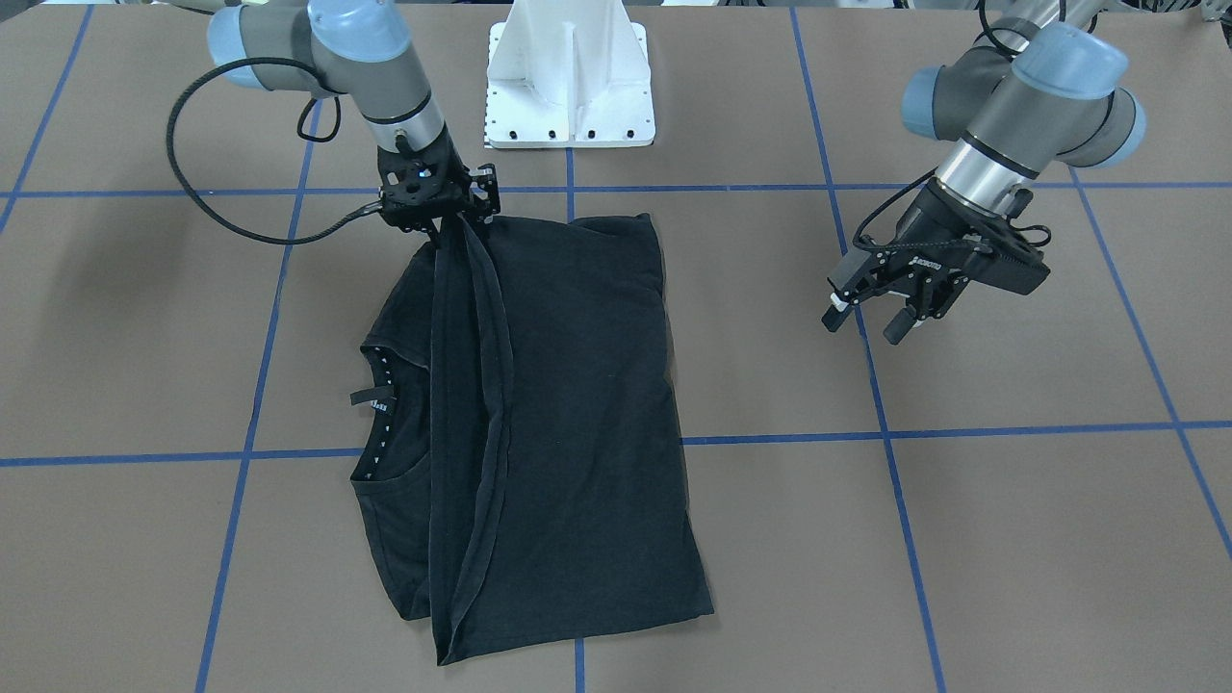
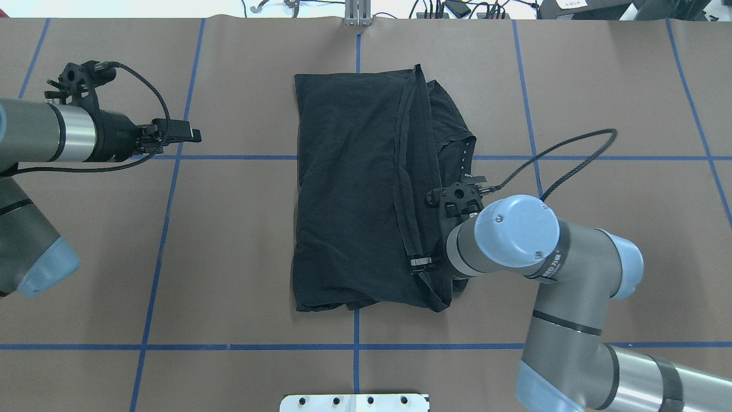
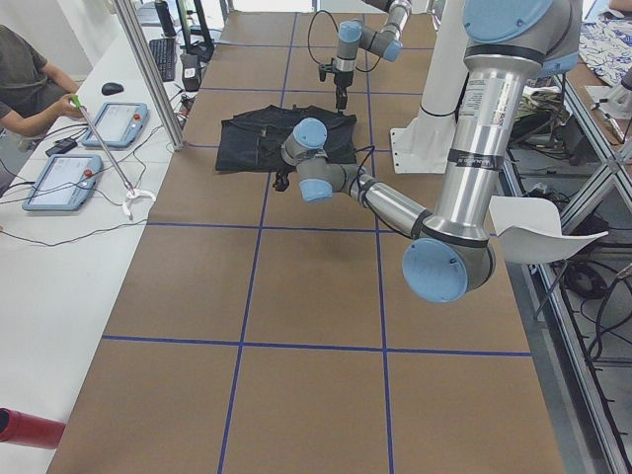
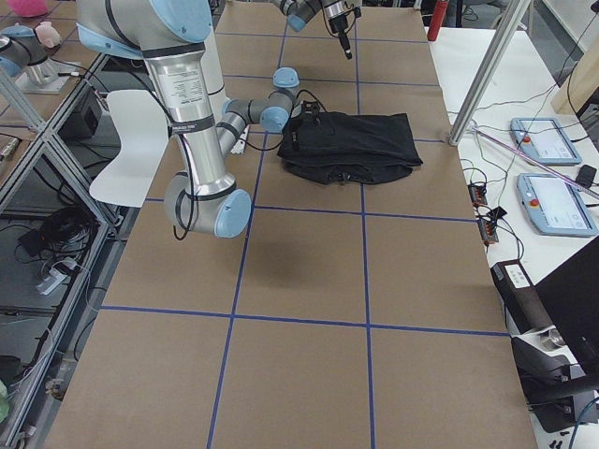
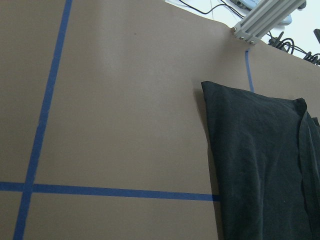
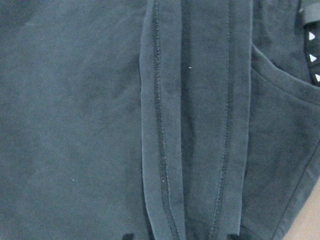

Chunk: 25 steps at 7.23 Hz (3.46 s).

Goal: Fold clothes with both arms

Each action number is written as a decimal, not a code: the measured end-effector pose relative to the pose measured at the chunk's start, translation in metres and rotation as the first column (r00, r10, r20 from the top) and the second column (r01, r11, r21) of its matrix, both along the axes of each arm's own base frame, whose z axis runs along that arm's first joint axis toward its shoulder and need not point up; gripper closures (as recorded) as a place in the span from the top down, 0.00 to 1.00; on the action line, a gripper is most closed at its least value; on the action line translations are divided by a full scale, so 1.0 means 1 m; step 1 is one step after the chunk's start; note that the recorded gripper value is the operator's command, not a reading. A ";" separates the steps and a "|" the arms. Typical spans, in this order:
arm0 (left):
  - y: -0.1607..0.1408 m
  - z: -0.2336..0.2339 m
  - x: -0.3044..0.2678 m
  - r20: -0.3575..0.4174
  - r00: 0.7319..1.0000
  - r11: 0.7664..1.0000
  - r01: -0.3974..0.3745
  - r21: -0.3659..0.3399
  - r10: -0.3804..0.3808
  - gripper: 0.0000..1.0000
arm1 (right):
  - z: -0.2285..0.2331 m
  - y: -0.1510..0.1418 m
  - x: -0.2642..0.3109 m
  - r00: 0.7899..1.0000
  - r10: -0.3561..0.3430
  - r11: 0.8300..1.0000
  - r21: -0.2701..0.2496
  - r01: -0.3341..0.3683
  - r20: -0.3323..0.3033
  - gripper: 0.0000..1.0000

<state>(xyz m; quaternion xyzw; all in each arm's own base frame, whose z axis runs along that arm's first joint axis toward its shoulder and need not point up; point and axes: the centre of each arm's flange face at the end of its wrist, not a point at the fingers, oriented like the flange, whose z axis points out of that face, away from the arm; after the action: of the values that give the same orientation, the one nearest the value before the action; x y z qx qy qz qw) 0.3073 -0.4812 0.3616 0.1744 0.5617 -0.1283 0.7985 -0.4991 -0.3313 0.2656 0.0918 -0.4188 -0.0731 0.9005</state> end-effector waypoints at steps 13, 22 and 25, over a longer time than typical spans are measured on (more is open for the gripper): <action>0.007 0.010 0.001 -0.001 1.000 0.999 0.005 -0.036 -0.005 1.00 | -0.002 0.019 -0.012 0.984 -0.075 0.977 0.185 0.104 -0.159 0.00; 0.009 0.005 0.000 -0.008 1.000 1.000 0.003 -0.031 -0.003 1.00 | 0.032 0.041 0.027 0.984 0.052 0.999 0.006 -0.052 -0.171 1.00; 0.010 0.007 0.003 -0.005 1.000 0.999 -0.001 -0.035 0.001 1.00 | 0.012 -0.029 0.003 0.977 0.102 0.994 0.049 -0.095 -0.185 0.92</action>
<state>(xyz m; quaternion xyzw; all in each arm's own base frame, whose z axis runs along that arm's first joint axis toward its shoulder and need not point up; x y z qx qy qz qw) 0.3099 -0.4717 0.3691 0.1600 0.5614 -0.1381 0.8001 -0.4959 -0.3604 0.2774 0.1233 -0.3255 -0.0452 0.9364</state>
